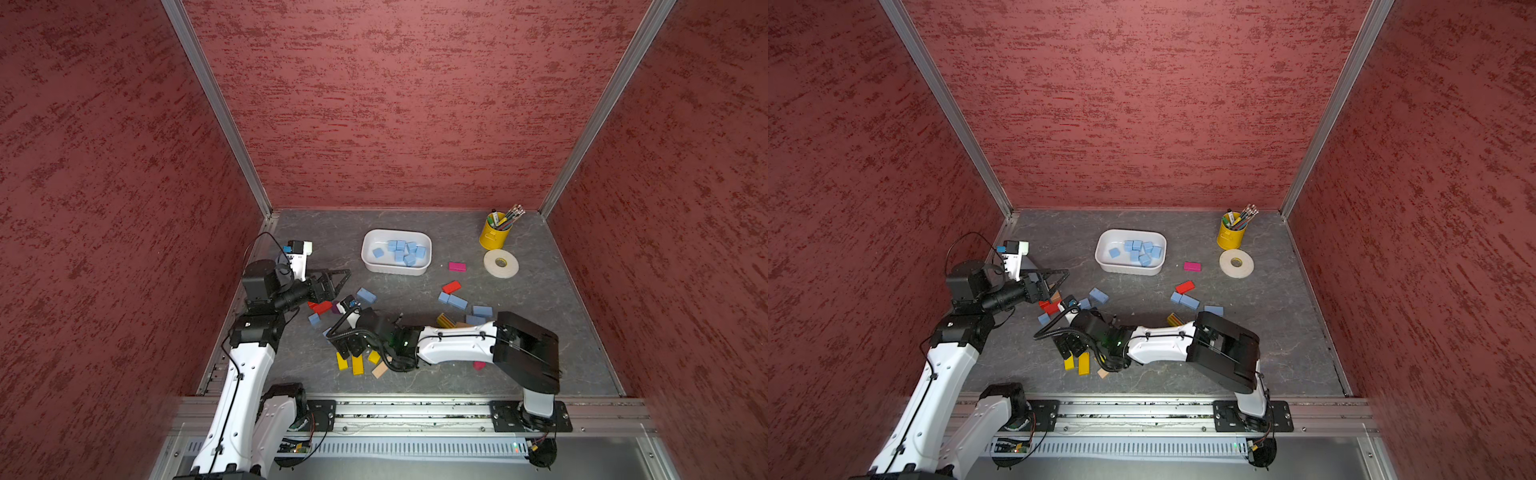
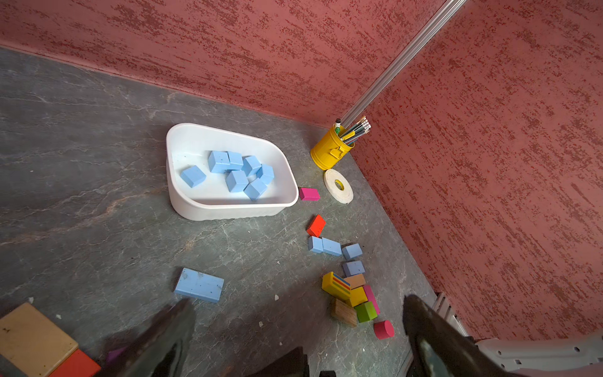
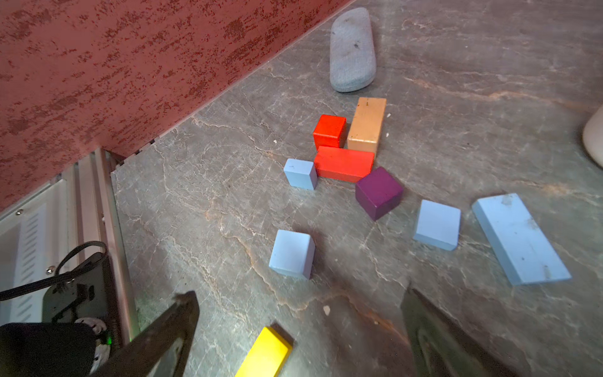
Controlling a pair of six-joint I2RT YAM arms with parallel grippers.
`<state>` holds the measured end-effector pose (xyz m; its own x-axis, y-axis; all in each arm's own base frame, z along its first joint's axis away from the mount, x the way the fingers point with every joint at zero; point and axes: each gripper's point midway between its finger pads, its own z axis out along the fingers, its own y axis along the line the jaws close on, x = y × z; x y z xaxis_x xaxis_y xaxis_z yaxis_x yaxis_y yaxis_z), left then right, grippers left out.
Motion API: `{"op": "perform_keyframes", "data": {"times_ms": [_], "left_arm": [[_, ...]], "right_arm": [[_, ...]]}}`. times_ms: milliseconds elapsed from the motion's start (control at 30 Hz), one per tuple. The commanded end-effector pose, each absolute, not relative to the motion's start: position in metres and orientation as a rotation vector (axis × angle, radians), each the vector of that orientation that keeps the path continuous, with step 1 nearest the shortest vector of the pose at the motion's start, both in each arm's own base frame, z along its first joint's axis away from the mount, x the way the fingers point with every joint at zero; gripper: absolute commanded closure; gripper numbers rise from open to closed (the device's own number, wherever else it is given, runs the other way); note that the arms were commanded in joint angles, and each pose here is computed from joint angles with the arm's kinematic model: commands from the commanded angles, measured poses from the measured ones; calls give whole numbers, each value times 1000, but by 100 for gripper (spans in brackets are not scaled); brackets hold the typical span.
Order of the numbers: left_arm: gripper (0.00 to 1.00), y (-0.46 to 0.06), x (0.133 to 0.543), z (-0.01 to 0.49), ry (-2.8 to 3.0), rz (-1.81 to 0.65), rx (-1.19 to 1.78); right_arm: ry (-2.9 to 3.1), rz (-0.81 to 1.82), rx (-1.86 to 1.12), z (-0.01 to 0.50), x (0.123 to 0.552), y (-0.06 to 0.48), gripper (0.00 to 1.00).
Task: Pick out the blue building blocks
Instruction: Pick up the building block from the center of the board.
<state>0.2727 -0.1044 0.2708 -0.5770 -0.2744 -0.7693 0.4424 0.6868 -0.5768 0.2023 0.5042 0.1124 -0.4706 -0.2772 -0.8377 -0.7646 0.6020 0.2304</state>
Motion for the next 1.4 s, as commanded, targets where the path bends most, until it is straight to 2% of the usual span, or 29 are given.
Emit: {"op": "perform_keyframes", "data": {"times_ms": [0,133,600,1100,1200,1367], "left_arm": [[1,-103,274,278,1948,-946,144],[0,-103,274,278,1947,-945,144],[0,-103,275,278,1948,-946,144],[0,-103,275,278,1948,-946,143],[0,-103,275,278,1947,-945,142],[0,-102,275,278,1945,-945,143]], "right_arm": [[2017,674,-848,106,204,511,3],[2032,620,-881,92,201,518,5],[2100,427,-887,52,213,527,22],[2116,392,-897,37,218,542,40],[2113,390,-894,37,219,544,46],[2107,399,-885,41,219,544,62]]}}
